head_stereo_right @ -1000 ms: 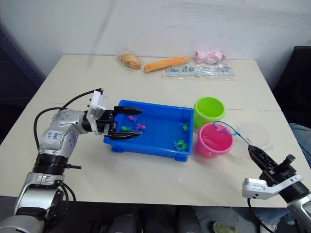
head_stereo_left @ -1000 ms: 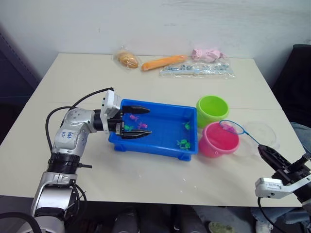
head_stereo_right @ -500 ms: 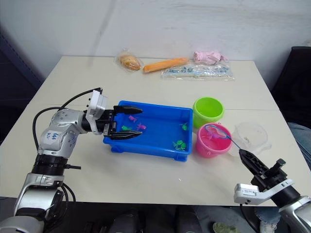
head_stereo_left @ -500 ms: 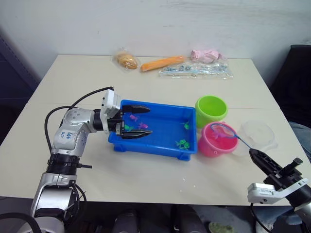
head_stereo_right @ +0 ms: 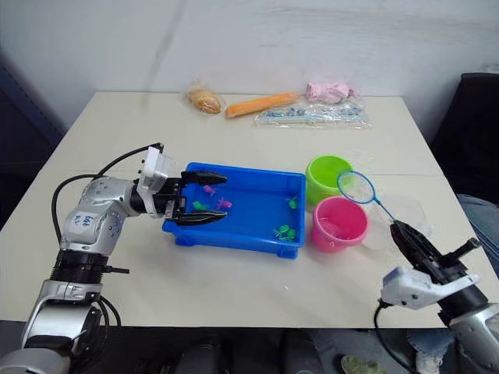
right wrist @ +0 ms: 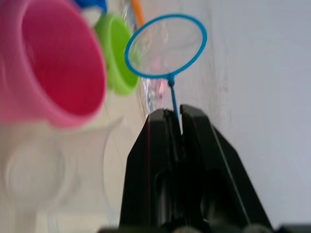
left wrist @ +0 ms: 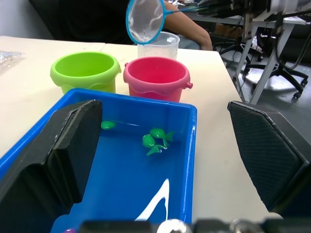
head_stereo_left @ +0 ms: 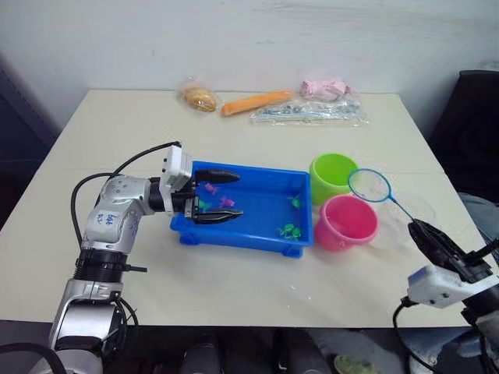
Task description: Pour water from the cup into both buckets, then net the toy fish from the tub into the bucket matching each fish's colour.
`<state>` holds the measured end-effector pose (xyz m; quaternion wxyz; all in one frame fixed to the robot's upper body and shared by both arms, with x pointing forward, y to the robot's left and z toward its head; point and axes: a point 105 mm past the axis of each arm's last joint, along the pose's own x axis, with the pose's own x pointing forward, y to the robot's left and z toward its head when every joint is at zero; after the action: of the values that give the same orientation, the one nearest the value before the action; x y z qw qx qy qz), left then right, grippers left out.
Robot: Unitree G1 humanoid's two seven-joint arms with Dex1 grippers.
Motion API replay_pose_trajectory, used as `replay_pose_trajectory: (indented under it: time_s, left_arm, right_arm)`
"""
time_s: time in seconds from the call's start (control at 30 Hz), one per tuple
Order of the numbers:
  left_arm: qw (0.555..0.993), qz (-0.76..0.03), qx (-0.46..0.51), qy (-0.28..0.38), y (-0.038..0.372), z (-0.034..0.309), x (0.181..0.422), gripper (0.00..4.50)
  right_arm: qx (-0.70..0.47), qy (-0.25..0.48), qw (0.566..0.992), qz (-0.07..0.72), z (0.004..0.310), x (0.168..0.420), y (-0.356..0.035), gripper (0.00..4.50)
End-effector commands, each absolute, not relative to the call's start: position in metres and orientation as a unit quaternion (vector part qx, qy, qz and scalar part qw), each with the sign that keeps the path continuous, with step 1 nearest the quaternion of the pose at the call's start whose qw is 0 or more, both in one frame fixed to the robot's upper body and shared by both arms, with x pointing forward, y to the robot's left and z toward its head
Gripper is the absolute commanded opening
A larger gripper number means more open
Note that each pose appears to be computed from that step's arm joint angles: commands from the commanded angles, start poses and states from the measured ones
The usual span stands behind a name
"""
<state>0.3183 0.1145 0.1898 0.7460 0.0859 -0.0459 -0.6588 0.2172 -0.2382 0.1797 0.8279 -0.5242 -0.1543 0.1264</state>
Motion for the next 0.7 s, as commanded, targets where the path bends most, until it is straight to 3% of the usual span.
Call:
replay_pose_trajectory:
  time_s: [0.03,0.17,0.3,0.7]
  left_arm:
    - [0.767,-0.632,0.087,-0.066,0.129,0.2,0.317,4.45]
    - [0.796,-0.597,0.083,-0.063,0.148,0.198,0.317,4.45]
    - [0.82,-0.563,0.087,-0.057,0.167,0.195,0.313,4.45]
    - [0.892,-0.444,0.077,-0.024,0.232,0.184,0.302,4.45]
  right_arm:
    - [-0.238,-0.162,0.932,0.218,0.2,0.226,-0.208,0.0]
    - [-0.077,-0.1,0.942,0.311,0.208,0.243,-0.176,0.0]
    - [-0.023,-0.038,0.912,0.409,0.206,0.247,-0.143,0.0]
    - [-0.058,0.097,0.895,0.431,0.177,0.304,-0.102,0.0]
